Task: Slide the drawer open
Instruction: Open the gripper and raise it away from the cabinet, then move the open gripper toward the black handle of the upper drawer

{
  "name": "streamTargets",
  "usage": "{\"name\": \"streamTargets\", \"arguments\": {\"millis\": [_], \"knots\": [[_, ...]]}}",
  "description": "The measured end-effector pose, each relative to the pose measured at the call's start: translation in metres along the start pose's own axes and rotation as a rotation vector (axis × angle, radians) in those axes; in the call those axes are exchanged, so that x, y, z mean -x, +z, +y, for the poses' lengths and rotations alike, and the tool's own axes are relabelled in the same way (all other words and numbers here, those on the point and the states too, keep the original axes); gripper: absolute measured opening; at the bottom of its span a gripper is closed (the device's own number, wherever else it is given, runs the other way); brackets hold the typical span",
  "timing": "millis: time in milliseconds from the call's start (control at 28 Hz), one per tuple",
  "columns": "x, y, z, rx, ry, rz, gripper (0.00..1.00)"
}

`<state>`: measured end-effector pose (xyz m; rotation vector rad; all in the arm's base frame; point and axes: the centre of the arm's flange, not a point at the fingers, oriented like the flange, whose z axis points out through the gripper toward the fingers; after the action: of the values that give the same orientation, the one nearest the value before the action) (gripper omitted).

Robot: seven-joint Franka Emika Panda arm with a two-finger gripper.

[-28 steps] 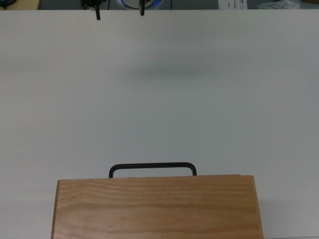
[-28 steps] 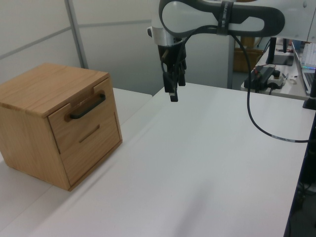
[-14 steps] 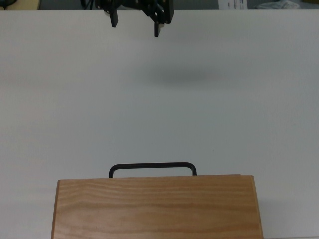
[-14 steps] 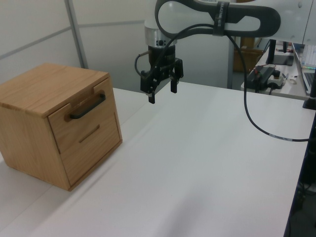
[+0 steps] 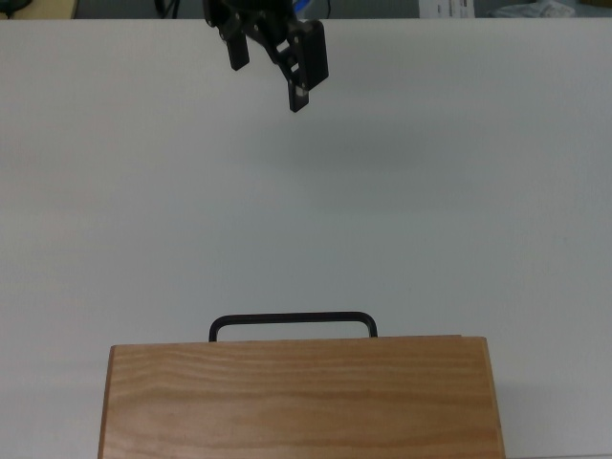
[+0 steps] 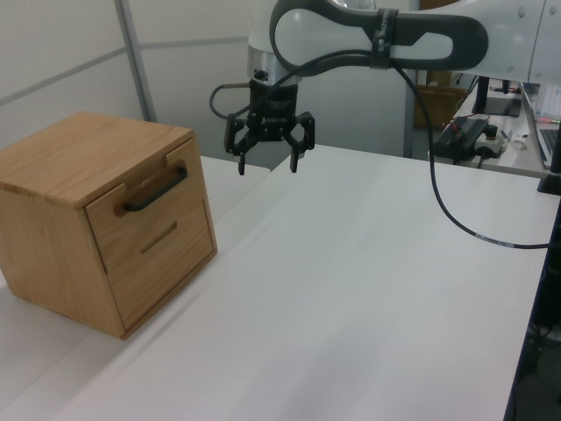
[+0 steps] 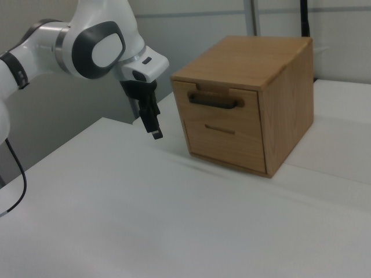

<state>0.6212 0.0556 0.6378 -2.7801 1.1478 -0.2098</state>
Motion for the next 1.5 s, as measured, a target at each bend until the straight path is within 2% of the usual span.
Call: {"name": "streamTargets", "arguments": {"millis": [179,393,536,786,857,893,1036,1250,1500], "knots": [[-0.006,0.005,-0.006,-0.042,0.073,0.008,1.00],[-0.021,0.015,-0.014,-0.129,0.138,0.006,1.00],[-0.032,0.022,-0.016,-0.164,0.156,0.017,1.00],[-0.050,0.025,-0.027,-0.274,0.200,0.096,1.00],[-0.054,0.023,-0.029,-0.293,0.250,0.143,1.00],[-0.057,0.021,-0.030,-0.307,0.302,0.183,0.96],[-0.061,0.024,-0.035,-0.324,0.409,0.251,0.96],[-0.054,0.038,-0.051,-0.353,0.542,0.282,0.96],[-0.038,0.047,-0.067,-0.352,0.590,0.283,0.96]]}}
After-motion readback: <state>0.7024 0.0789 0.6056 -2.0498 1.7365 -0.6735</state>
